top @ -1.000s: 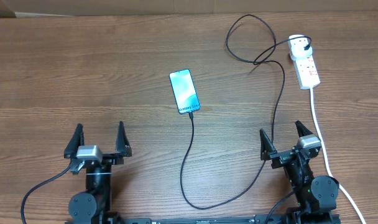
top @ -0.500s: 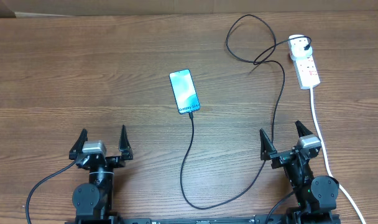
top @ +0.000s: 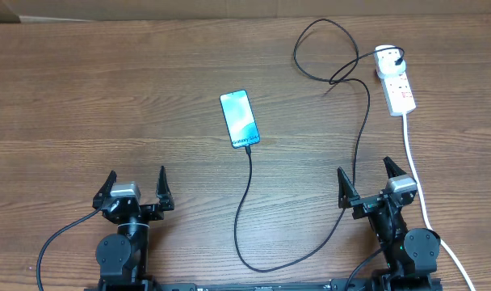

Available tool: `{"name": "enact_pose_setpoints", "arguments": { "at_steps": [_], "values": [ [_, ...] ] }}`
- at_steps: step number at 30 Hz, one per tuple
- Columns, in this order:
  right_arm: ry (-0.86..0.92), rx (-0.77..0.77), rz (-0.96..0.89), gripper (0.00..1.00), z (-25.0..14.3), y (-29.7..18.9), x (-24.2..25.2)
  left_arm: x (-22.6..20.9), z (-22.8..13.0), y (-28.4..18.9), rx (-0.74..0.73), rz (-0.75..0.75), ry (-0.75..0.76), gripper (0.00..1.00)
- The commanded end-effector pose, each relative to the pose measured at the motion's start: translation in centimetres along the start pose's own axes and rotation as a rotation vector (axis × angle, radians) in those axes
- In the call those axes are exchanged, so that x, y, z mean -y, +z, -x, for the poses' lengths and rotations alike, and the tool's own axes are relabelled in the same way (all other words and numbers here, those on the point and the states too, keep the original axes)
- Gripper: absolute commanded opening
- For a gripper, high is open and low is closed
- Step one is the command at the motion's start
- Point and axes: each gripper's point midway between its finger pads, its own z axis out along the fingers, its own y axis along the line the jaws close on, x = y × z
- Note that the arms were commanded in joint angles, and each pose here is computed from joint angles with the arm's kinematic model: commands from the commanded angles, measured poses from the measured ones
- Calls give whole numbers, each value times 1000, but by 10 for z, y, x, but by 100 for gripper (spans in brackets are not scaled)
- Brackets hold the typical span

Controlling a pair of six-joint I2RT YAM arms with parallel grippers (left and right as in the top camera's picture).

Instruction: Plug charger to phone and switch on socket

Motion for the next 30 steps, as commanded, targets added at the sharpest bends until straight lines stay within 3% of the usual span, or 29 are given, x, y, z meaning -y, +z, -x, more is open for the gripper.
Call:
{"name": "enact_pose_setpoints", "arguments": {
  "at_steps": [1,30],
  "values": [
    [2,6,10,100,-1,0,-2,-1,1,0,10,6,42,100],
    [2,6,10,100,-1,0,-2,1,0,0,7,-1,73,100]
  ]
}}
